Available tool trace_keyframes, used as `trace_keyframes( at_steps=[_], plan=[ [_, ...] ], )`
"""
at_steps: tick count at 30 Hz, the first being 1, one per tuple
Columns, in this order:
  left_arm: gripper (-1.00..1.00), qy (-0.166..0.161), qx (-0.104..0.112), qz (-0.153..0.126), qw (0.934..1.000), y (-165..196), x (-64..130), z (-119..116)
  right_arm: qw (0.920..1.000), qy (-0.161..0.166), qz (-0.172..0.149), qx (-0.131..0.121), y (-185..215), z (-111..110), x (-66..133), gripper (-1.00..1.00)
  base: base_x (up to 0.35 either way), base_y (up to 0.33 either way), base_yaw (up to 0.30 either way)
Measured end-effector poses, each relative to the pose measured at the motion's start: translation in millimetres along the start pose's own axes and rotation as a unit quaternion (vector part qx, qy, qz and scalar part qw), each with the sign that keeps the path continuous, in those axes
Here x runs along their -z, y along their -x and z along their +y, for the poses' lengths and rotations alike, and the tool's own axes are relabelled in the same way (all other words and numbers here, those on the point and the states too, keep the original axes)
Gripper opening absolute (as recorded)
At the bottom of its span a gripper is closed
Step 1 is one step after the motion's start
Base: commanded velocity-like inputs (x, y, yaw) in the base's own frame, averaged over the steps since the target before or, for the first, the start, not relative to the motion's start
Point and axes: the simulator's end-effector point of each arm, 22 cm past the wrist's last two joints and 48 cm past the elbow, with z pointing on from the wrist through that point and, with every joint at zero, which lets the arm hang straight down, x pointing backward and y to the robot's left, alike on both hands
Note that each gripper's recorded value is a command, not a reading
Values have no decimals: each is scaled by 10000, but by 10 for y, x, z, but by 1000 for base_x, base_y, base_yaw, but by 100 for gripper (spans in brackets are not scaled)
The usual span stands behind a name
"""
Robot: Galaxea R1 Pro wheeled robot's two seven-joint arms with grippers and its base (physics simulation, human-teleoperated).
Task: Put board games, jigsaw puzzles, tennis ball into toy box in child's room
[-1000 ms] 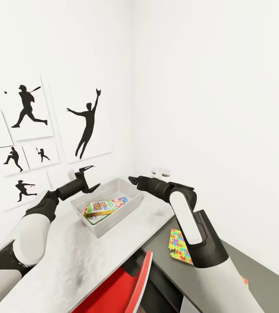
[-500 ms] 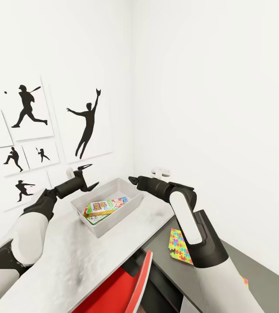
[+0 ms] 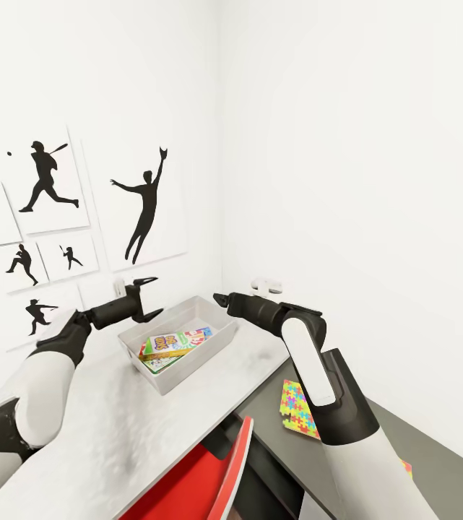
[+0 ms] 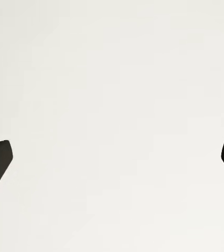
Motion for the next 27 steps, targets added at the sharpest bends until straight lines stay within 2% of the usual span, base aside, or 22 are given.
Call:
trace_keyframes(
  at_steps=[4, 5, 9, 15, 17, 24, 27],
  plan=[
    [100, -63, -143, -36, 9999, 28, 35, -107, 10000, -1, 4, -1, -3, -1, -1, 100, 0, 0, 0],
    [100, -128, -267, -101, 9995, 58, 62, -211, 10000, -2, 3, -2, -2, -2, -1, 100, 0, 0, 0],
    [100, -158, -574, -171, 9981, 81, 116, -365, 10000, -3, 4, -3, -3, -3, -2, 100, 0, 0, 0],
    [100, 254, -1072, 98, 9939, -112, 3, -261, 10000, 3, 5, -4, -3, 0, -2, 100, 0, 0, 0],
    [100, 337, -1176, 160, 9924, -155, -22, -229, 10000, 7, 0, -2, -1, 4, -1, 100, 0, 0, 0],
    [100, 509, -1311, 268, 9897, -230, -50, -83, 10000, 12, -40, 14, 23, 16, 10, 100, 0, 0, 0],
    [100, 458, -1449, 225, 9881, -229, -2, -112, 10000, 6, -31, 10, 14, 12, 3, 100, 0, 0, 0]
  ],
)
